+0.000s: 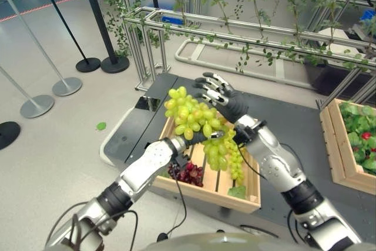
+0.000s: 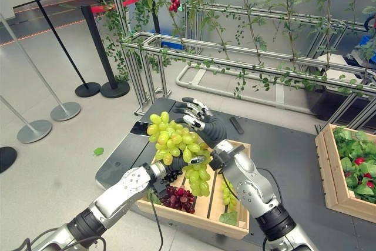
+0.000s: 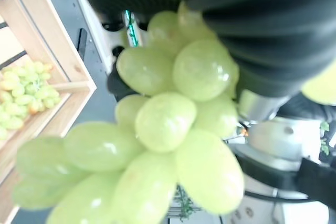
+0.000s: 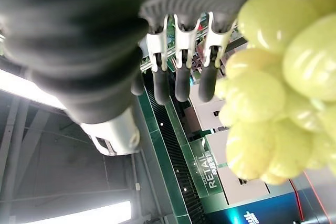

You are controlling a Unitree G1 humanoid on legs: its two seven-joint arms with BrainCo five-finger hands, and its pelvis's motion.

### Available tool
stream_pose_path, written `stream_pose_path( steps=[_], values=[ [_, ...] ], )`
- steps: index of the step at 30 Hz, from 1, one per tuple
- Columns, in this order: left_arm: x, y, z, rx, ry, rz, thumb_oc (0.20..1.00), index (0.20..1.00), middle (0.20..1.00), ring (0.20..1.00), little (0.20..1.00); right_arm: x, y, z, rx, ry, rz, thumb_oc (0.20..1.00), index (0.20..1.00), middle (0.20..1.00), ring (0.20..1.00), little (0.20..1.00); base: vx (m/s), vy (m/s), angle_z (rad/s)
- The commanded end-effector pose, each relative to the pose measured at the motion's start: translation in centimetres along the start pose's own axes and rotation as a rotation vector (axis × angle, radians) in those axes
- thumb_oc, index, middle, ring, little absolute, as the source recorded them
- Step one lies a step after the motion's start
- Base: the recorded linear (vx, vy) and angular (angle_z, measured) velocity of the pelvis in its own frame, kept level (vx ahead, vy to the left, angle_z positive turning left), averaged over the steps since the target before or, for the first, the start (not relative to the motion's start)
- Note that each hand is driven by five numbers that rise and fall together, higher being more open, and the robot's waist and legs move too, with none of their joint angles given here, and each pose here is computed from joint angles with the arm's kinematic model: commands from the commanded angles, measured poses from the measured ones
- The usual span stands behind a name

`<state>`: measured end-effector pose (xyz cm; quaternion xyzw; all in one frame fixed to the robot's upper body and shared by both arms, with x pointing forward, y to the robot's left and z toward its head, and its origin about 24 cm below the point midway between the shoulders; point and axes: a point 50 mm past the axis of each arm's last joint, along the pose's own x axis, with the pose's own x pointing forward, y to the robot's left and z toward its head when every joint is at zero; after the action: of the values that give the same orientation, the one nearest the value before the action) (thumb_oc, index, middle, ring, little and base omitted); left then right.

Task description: Pick up the fruits from the basket on one side to the basket on the other side

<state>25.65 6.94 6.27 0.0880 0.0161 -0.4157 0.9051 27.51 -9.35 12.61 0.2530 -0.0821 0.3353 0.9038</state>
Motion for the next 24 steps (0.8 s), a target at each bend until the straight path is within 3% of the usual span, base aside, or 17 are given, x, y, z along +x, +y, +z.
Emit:
stream_pose_path(
  steps=[1, 4, 6, 15, 17, 18, 19, 21, 24],
  values=[
    [0.4, 1.9, 2.6, 0.004, -0.138, 0.063, 0.2, 0.2, 0.2, 0.2, 0.2, 0.6, 1.5, 2.0, 0.011, -0.145, 0.059, 0.2, 0.2, 0.2, 0.2, 0.2, 0.0, 0.0, 0.0],
    [-0.1, 2.1, 2.5, -0.008, -0.143, 0.083, 0.2, 0.2, 0.2, 0.2, 0.2, 0.1, 0.8, 2.0, 0.004, -0.149, 0.024, 0.2, 0.2, 0.2, 0.2, 0.2, 0.0, -0.002, 0.01],
    [-0.8, 2.6, 2.5, -0.017, -0.148, 0.107, 0.2, 0.2, 0.2, 0.2, 0.2, -0.4, 0.4, 2.1, -0.012, -0.147, 0.001, 1.0, 1.0, 1.0, 1.0, 1.0, 0.0, -0.006, 0.04],
    [-4.7, 5.0, 2.2, -0.034, -0.171, 0.26, 0.2, 0.2, 0.2, 0.2, 0.2, -4.3, -3.3, 4.6, -0.145, -0.229, -0.208, 1.0, 1.0, 1.0, 1.0, 1.0, 0.01, 0.005, 0.02],
    [-8.3, 6.6, 1.3, -0.065, -0.178, 0.406, 0.2, 0.2, 0.2, 0.2, 0.2, -8.6, -5.9, 6.7, -0.363, -0.267, -0.423, 1.0, 1.0, 1.0, 1.0, 1.0, 0.03, 0.068, -0.03],
    [-8.3, 6.6, 1.3, -0.066, -0.176, 0.406, 0.2, 0.2, 0.2, 0.2, 0.2, -8.6, -5.9, 6.6, -0.363, -0.265, -0.424, 1.0, 1.0, 1.0, 1.0, 1.0, 0.01, 0.099, -0.09],
    [-10.7, 7.4, 1.2, -0.086, -0.205, 0.503, 0.2, 0.2, 0.2, 0.2, 0.2, -11.4, -7.3, 7.3, -0.502, -0.241, -0.571, 1.0, 1.0, 1.0, 1.0, 1.0, -0.01, 0.094, -0.14],
    [-11.5, 7.5, 0.8, -0.097, -0.202, 0.534, 0.2, 0.2, 0.2, 0.2, 0.2, -12.4, -7.9, 6.9, -0.494, -0.23, -0.621, 1.0, 1.0, 1.0, 1.0, 1.0, -0.01, 0.088, -0.27],
    [-15.5, 8.1, 0.1, -0.092, -0.206, 0.72, 0.2, 0.2, 0.2, 0.2, 0.2, -16.5, -9.5, 6.3, -0.61, -0.134, -0.82, 1.0, 1.0, 1.0, 1.0, 1.0, -0.04, 0.162, -0.6]
  ],
)
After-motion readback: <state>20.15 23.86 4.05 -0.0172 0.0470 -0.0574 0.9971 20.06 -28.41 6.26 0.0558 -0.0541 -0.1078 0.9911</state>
